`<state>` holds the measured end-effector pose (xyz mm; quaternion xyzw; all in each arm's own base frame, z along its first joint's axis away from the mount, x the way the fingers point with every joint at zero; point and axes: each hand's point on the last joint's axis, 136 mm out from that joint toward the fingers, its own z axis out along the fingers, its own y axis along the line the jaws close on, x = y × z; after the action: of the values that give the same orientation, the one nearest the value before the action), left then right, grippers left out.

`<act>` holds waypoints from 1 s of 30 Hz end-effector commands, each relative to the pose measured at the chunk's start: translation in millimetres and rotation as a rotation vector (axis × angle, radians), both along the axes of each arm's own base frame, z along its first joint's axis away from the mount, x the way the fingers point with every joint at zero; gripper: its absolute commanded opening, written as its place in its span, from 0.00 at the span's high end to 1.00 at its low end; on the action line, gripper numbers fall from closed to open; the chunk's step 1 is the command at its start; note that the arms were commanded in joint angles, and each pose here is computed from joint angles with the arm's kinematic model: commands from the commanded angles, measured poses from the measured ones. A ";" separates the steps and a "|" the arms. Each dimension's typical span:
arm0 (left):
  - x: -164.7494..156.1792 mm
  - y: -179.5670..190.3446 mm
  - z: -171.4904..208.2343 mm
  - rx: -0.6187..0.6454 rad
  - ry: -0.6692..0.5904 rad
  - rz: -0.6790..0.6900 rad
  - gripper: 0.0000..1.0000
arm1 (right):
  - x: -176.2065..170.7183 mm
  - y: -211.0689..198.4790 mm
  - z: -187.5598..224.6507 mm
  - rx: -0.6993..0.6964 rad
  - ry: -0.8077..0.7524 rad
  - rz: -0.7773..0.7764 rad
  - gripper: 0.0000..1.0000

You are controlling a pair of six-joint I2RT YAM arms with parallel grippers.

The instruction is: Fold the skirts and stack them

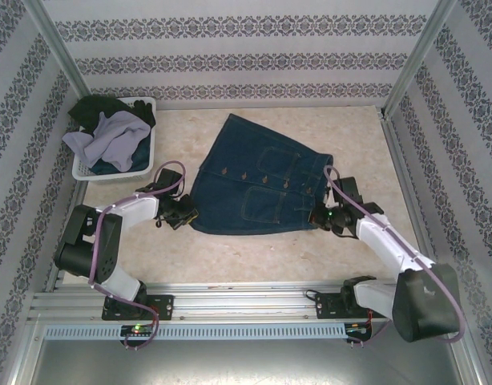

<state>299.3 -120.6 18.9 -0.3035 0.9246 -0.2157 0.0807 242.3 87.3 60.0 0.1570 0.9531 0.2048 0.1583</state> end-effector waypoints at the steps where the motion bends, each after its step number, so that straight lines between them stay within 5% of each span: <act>1: -19.9 16.4 -18.7 0.088 0.074 0.037 1.00 | -47.1 -20.8 -42.5 -0.047 0.203 -0.132 1.00; 6: -18.4 14.4 -19.7 0.078 0.068 0.036 1.00 | -56.6 -37.3 -40.3 -0.105 0.263 -0.220 0.95; 11: -12.4 4.8 -14.0 0.025 0.047 0.027 1.00 | -77.0 -32.8 -35.8 -0.080 0.373 -0.246 0.53; 15: -8.2 0.9 -7.8 0.013 0.035 0.007 1.00 | -77.5 -21.9 -17.3 0.021 0.361 -0.322 0.34; 20: -6.5 -0.5 -5.6 0.010 0.029 -0.008 1.00 | -62.0 9.4 -16.8 0.231 0.373 -0.358 0.31; 30: -7.6 -1.4 -6.9 0.002 0.025 -0.008 1.00 | -60.1 12.4 -31.9 0.248 0.390 -0.384 0.37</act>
<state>299.1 -125.0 19.7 -0.3016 0.9231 -0.2251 0.0794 187.5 95.2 33.7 0.3792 0.8920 0.2462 0.0022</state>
